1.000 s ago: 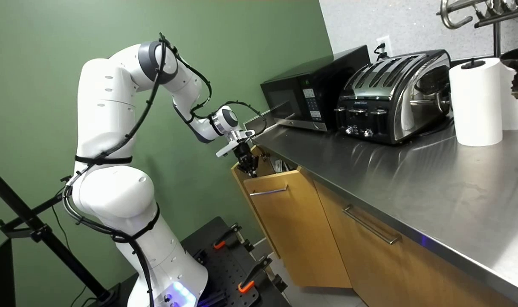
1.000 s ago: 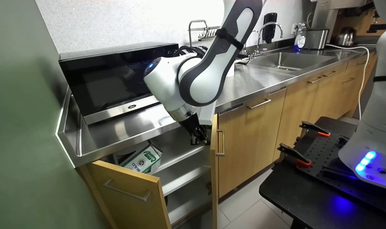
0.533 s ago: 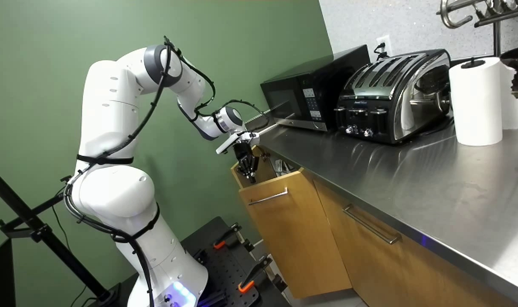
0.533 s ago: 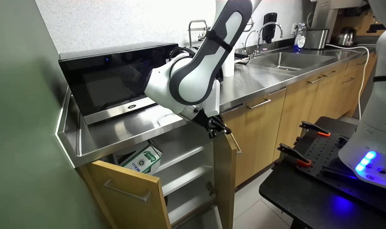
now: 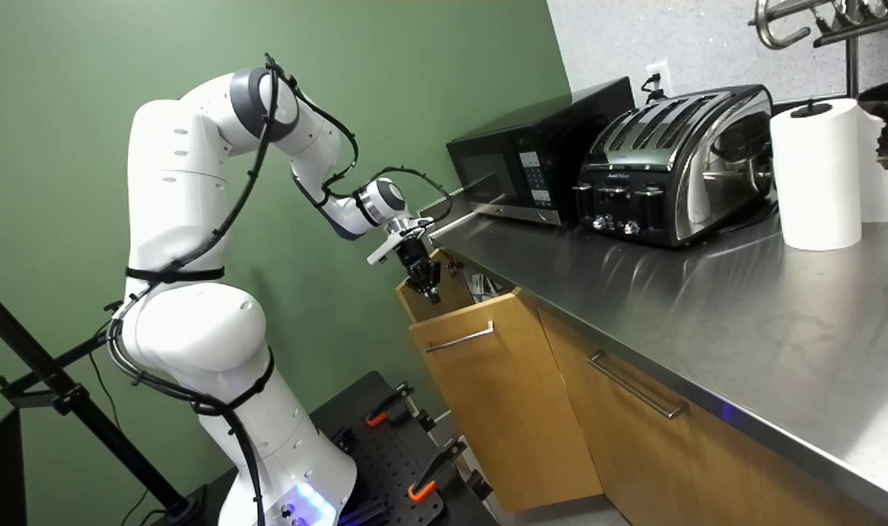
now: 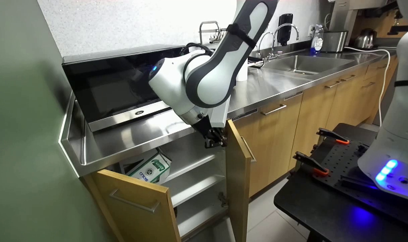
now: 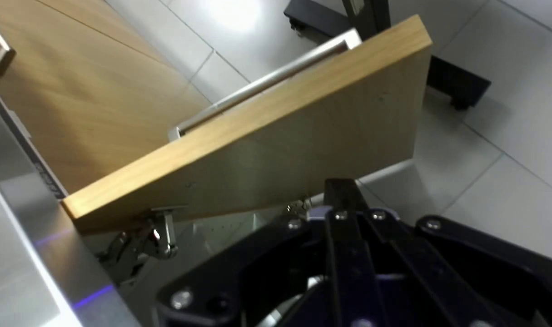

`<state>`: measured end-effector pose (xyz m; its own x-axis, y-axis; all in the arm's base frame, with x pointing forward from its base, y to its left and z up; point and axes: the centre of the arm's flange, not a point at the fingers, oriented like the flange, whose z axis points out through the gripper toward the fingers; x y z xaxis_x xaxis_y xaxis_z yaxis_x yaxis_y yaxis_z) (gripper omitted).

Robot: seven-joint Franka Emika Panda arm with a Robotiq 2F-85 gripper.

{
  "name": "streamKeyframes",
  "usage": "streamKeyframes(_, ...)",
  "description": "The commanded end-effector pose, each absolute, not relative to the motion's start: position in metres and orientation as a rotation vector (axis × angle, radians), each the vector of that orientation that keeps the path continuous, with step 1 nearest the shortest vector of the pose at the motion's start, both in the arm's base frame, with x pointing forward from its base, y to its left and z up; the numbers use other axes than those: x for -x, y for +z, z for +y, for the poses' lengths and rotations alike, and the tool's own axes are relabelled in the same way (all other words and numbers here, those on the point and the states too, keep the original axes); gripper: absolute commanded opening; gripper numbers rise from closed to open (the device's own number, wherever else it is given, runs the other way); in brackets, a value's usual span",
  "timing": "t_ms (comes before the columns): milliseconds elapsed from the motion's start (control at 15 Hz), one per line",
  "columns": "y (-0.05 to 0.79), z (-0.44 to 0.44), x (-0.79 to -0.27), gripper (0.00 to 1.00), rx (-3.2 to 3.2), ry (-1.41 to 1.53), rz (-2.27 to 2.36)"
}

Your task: Open the right door of the cabinet on the left

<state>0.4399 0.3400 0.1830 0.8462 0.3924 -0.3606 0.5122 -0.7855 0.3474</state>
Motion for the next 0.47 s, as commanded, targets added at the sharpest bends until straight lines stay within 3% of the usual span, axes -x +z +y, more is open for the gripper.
streamKeyframes(0,0.229,0.330,-0.400,0.00,-2.661,-0.113,0.655)
streamKeyframes(400,0.271,0.330,-0.381,0.00,-2.669,0.185,0.659)
